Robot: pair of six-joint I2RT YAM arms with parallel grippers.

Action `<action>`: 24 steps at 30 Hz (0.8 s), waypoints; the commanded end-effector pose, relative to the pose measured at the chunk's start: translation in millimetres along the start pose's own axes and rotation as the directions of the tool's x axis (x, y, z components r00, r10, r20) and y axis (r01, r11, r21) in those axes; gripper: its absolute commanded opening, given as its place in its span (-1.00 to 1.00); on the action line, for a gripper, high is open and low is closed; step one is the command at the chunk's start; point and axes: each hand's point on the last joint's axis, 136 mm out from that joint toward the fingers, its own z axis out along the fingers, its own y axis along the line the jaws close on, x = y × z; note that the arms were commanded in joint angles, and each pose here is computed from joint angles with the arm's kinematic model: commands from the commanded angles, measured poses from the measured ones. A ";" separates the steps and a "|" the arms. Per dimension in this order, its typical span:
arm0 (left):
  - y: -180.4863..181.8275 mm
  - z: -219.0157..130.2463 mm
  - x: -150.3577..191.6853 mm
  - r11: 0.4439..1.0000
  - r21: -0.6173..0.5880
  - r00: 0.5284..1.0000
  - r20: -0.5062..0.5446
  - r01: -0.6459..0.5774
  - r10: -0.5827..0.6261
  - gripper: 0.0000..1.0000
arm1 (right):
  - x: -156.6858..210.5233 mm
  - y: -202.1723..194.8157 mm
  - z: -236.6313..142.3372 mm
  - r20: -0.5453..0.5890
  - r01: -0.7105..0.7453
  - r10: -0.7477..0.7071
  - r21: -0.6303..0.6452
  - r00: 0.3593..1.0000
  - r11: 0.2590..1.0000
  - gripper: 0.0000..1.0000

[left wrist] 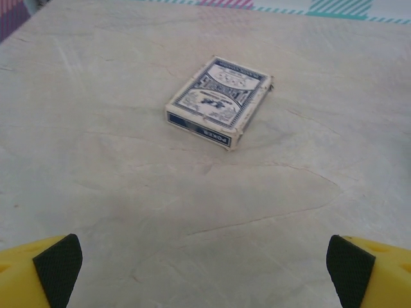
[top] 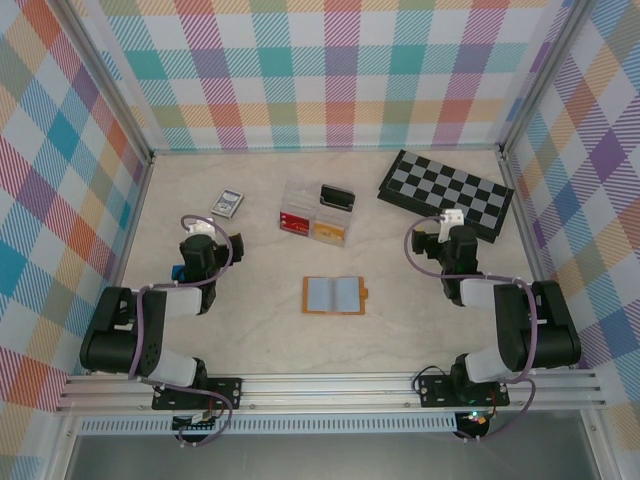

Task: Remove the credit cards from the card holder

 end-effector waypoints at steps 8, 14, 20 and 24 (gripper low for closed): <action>-8.5 9.1 -4.9 0.998 0.058 0.998 0.053 -0.021 0.018 1.00 | -2.4 10.7 1.8 0.074 -0.010 0.017 -0.097 0.997 0.995 1.00; -7.2 14.9 -3.6 0.999 0.039 1.000 0.019 -0.021 0.020 1.00 | -2.5 -0.6 8.4 0.033 -0.069 0.072 -0.085 0.997 0.994 1.00; -7.3 14.5 -3.5 0.999 0.040 1.000 0.020 -0.021 0.020 1.00 | -2.5 -1.3 8.5 0.031 -0.073 0.076 -0.089 0.997 0.993 1.00; -7.6 14.3 -3.0 0.999 0.041 1.000 0.020 -0.025 0.024 1.00 | -3.0 -1.0 8.7 0.031 -0.075 0.078 -0.090 0.996 0.993 1.00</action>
